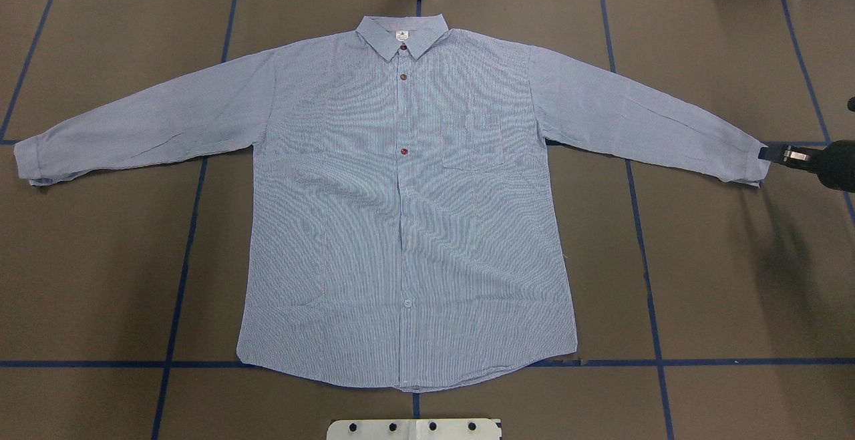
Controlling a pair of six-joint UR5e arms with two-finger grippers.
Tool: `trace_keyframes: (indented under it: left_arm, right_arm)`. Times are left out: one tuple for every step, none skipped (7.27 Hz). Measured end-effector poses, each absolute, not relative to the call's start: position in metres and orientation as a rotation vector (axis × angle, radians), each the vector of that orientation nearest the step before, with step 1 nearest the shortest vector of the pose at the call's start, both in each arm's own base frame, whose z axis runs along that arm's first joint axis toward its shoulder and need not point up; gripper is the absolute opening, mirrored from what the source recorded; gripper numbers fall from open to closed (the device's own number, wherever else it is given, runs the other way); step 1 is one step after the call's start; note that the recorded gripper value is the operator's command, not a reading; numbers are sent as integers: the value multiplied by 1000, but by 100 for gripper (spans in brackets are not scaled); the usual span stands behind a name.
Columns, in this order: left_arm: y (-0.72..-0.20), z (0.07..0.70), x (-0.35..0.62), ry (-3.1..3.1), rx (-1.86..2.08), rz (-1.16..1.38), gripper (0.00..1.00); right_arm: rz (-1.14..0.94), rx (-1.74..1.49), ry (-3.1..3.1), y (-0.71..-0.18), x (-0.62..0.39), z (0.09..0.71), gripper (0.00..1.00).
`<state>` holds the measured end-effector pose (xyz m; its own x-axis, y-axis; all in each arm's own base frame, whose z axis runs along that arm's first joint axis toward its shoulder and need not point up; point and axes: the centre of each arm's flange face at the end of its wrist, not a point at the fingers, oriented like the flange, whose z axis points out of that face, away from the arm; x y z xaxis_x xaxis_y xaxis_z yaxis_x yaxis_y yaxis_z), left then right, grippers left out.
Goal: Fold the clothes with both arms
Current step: 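Lower the right gripper onto the sleeve cuff nearest it and grasp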
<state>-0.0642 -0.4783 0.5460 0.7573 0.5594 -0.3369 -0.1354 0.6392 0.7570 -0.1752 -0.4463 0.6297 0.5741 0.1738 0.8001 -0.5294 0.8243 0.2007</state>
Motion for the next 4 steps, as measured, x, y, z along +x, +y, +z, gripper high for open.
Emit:
trace_keyframes:
  left_arm:
    - [-478,547,-64,595,786,425,100]
    - [-478,548,-64,595,786,425,100]
    - [-478,548,-64,595,786,425,100]
    - [-478,548,-64,595,786,425,100]
  right_arm:
    - [439,452,-859,-444,-183,633,49]
    - [445,453,-845,-441,-191,638,49]
    - [447,456,-826,-438,-198,645,49]
    - [447,458,-811,-436,-203,651,50]
